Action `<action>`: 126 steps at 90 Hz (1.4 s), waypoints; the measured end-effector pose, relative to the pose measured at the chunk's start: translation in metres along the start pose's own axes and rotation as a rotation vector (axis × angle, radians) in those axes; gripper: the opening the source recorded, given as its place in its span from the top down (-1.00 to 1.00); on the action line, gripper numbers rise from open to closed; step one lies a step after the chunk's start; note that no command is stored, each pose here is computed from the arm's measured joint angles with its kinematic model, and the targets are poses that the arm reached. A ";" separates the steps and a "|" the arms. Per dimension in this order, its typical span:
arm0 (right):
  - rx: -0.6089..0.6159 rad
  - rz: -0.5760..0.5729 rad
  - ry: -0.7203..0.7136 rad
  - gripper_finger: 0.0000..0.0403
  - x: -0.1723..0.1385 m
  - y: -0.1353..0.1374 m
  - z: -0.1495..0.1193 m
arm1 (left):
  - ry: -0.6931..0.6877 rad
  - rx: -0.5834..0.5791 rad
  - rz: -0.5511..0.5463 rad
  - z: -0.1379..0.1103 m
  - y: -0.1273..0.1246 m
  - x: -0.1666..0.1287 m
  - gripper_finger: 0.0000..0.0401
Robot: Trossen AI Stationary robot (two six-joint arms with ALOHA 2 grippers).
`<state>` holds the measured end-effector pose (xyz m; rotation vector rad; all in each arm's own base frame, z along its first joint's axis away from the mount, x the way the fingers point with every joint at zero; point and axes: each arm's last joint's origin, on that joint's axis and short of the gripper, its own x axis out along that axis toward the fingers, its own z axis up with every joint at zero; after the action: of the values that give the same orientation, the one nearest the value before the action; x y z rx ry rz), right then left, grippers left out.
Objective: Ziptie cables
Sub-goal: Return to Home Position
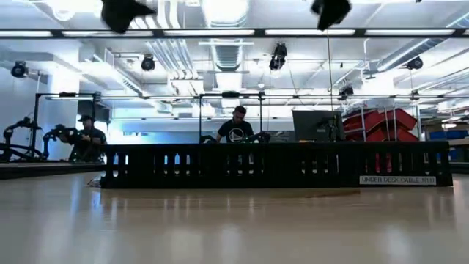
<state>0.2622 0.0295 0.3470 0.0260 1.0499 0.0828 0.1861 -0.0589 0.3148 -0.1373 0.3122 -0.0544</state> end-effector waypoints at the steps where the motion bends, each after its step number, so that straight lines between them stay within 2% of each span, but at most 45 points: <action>1: -0.001 -0.015 -0.013 -0.44 -0.003 0.000 -0.002 | -0.009 0.009 -0.001 0.002 0.000 -0.001 -0.55; 8: -0.033 -0.090 -0.126 -0.42 -0.024 0.002 -0.018 | -0.075 0.066 0.046 0.016 0.000 -0.007 -0.55; 16: -0.062 -0.100 -0.265 -0.41 -0.038 0.002 -0.040 | -0.161 0.048 0.186 0.027 0.005 -0.010 -0.55; 30: -0.087 -0.083 -0.521 -0.41 -0.041 -0.002 -0.079 | -0.181 0.055 0.476 0.024 0.022 -0.012 -0.55; 35: -0.090 -0.081 -0.610 -0.42 -0.038 -0.004 -0.090 | -0.179 0.052 0.523 0.020 0.027 -0.012 -0.55; 51: -0.092 -0.075 -0.757 -0.49 -0.019 -0.007 -0.124 | -0.161 0.012 0.519 -0.003 0.052 -0.009 -0.55; 65: -0.075 -0.067 -0.834 -0.53 -0.004 -0.010 -0.149 | -0.144 -0.031 0.632 -0.034 0.080 -0.015 -0.55; 73: -0.071 -0.062 -0.947 -0.53 -0.006 -0.012 -0.163 | -0.133 -0.047 0.682 -0.054 0.090 -0.022 -0.55; 81: -0.095 -0.075 -1.046 -0.52 -0.005 -0.014 -0.179 | -0.172 -0.067 0.681 -0.073 0.092 -0.027 -0.55; 97: -0.123 -0.095 -1.236 -0.47 0.019 -0.016 -0.200 | -0.243 -0.129 0.652 -0.118 0.094 -0.035 -0.55; 112: -0.101 -0.083 -1.321 -0.43 0.049 -0.018 -0.218 | -0.308 -0.208 0.630 -0.161 0.098 -0.037 -0.55; 126: -0.087 -0.059 -1.261 -0.39 0.055 -0.018 -0.221 | -0.356 -0.148 0.550 -0.157 0.093 -0.039 -0.55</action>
<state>0.0991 0.0117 0.1884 -0.0319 -0.2138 0.0425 0.1034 0.0165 0.1652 -0.2007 -0.0102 0.5342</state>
